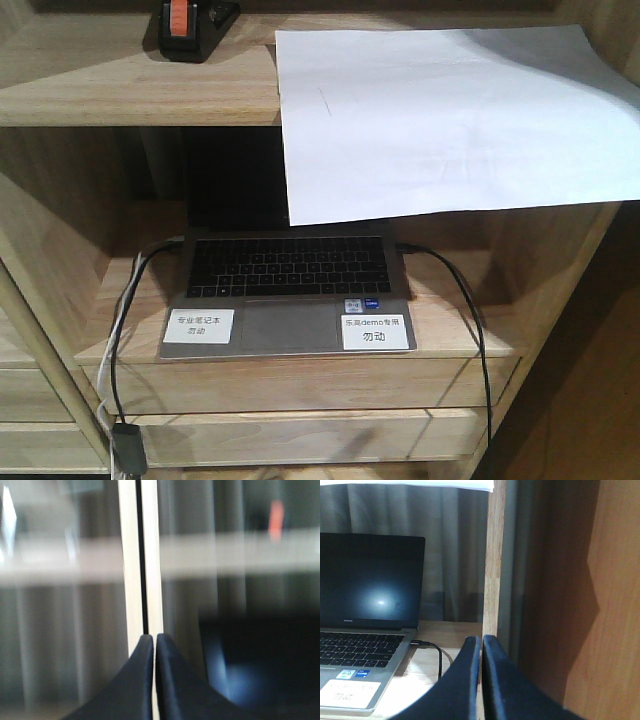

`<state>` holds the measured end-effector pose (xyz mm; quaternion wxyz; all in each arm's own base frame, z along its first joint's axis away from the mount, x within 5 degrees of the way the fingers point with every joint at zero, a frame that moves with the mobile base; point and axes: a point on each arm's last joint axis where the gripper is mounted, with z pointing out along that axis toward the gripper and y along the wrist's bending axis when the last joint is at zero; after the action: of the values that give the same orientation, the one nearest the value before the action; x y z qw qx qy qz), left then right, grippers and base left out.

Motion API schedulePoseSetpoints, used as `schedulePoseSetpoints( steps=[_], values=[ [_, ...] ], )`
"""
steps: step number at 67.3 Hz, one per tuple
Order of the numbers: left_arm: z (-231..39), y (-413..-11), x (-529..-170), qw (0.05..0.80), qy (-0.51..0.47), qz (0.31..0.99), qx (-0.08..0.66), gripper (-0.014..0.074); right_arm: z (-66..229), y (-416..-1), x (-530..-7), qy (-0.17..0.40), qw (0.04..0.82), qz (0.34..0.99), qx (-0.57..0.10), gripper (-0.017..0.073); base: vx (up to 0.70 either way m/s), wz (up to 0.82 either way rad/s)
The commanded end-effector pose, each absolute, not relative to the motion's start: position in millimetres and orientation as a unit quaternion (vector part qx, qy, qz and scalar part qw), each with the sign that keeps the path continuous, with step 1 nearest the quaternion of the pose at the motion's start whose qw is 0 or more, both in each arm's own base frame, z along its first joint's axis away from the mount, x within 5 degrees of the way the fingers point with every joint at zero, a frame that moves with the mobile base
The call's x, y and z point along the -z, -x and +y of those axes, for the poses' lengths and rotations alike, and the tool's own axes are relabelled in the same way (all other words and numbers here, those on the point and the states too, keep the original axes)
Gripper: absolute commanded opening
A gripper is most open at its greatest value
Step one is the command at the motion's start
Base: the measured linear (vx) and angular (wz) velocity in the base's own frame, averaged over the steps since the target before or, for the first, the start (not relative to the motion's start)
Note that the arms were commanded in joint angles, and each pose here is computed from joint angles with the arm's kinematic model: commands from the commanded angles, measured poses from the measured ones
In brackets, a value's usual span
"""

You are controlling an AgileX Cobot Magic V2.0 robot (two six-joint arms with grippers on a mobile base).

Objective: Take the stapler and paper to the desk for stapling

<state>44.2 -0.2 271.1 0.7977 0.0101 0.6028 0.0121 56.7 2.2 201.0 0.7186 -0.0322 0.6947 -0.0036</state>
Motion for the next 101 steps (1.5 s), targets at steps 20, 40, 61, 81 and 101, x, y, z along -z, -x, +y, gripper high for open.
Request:
schedulePoseSetpoints(
  steps=[20,40,61,81,101],
  values=[
    [1,-69,-353,0.746,0.002,0.666,-0.003,-0.0006,2,-55,-207,0.033,0.747,0.664,0.005,-0.0009,0.0,0.0],
    [0,-83,-357,0.719,0.013,0.695,0.014,-0.0006,2,-55,-207,0.033,0.747,0.664,0.005,-0.0009,0.0,0.0],
    [0,-83,-360,0.733,0.014,0.68,0.015,0.0027,2,-55,-207,0.033,0.747,0.664,0.005,-0.0009,0.0,0.0],
    [0,-82,-364,0.746,0.014,0.665,0.016,0.0371,2,-55,-207,0.033,0.747,0.664,0.005,-0.0009,0.0,0.0],
    [0,-82,-364,0.746,0.014,0.665,0.016,0.0569,2,-55,-207,0.033,0.747,0.664,0.005,-0.0009,0.0,0.0]
  ],
)
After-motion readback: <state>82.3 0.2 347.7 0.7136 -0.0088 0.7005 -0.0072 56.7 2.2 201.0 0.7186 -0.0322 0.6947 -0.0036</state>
